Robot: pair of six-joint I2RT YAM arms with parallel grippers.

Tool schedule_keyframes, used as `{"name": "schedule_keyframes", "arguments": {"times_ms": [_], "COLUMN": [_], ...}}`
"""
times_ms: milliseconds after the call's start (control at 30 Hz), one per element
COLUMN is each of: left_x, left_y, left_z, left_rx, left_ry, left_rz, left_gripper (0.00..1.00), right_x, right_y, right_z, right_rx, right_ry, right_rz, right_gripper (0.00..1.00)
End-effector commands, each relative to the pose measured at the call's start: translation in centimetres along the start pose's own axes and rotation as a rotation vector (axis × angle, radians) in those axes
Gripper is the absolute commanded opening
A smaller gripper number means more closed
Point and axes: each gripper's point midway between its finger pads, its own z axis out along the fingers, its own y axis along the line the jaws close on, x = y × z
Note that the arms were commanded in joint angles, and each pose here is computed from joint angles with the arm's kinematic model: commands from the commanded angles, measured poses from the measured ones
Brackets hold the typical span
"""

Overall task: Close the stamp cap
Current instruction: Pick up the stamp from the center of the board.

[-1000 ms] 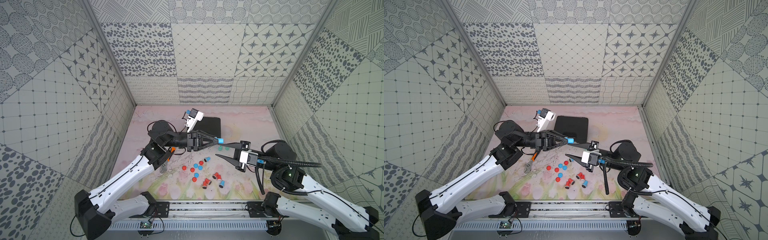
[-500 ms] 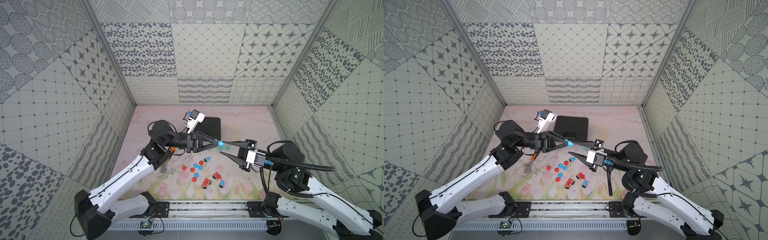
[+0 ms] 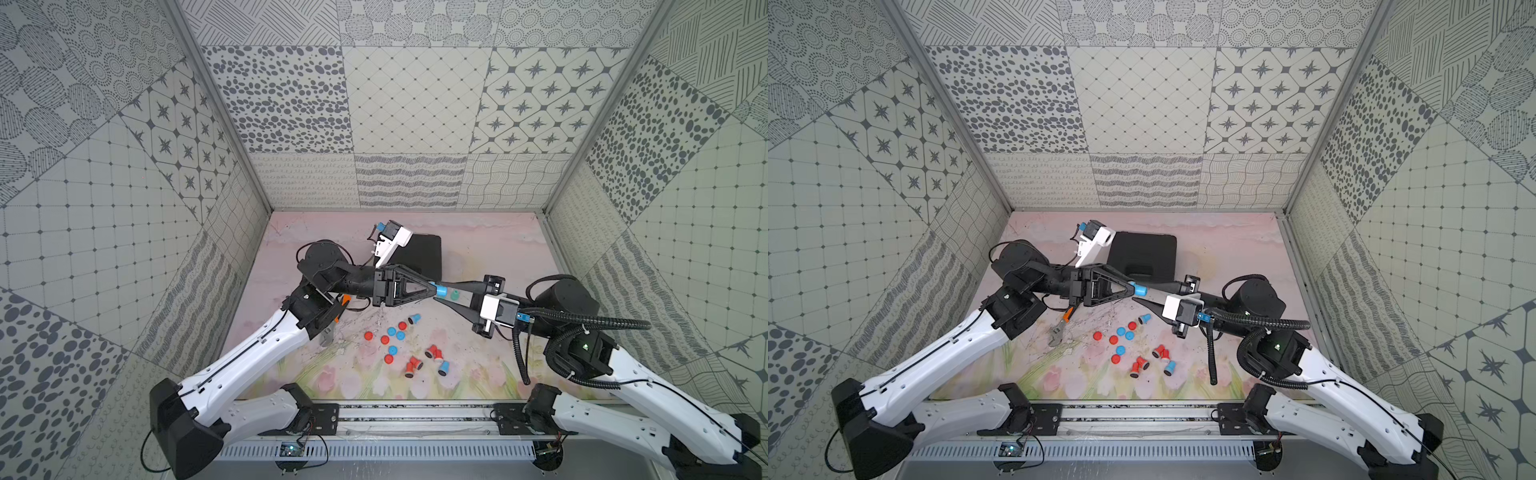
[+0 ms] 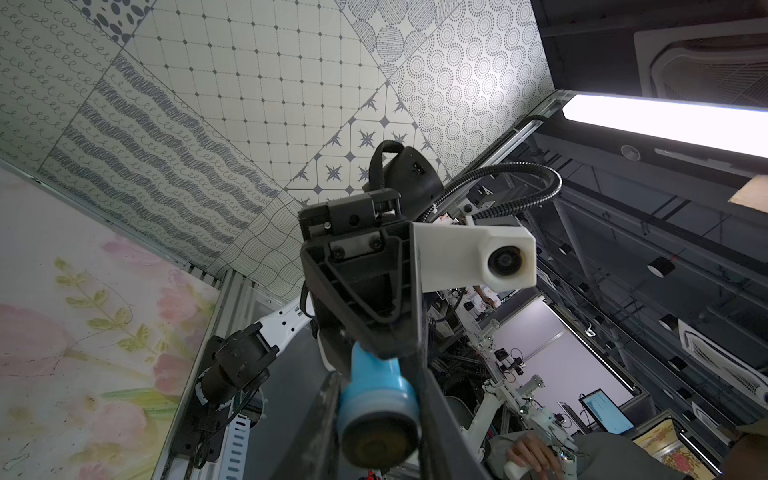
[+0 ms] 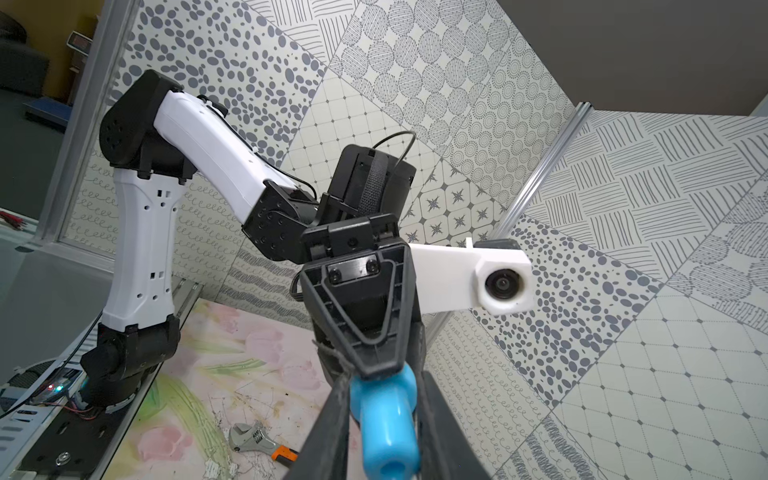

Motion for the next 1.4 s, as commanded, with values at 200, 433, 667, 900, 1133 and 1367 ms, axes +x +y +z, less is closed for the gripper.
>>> {"name": "schedule_keyframes", "arguments": {"times_ms": [200,433,667,900,1133,1367], "left_x": [-0.3,-0.1,0.1,0.1,-0.4,1.2], "left_y": [-1.7,-1.1,-0.5,0.7,4.9,10.2], "left_z": [0.0,0.2,0.0,-2.0,-7.5,-13.9], "left_rx": [0.06,0.052,0.003,-0.2,-0.613,-1.028], "left_ry": [0.013,0.016,0.016,-0.008,-0.093,-0.063], "left_rz": [0.069,0.049,0.057,0.143,0.207,0.237], "left_gripper": [0.04,0.04,0.18,0.4,0.52,0.55], "right_x": [-0.9,-1.1,-0.5,1.4,5.5,10.8], "right_y": [-0.8,-0.7,-0.8,-1.2,-1.5,-0.3], "right_z": [-0.1,0.1,0.2,0.1,0.4,0.9], "right_rx": [0.025,0.008,0.019,0.068,0.193,0.341], "right_ry": [-0.005,-0.011,0.012,0.1,0.286,0.563], "right_rz": [-0.007,0.0,0.03,0.161,0.375,0.582], "right_gripper": [0.23,0.18,0.11,0.06,0.04,0.01]}}
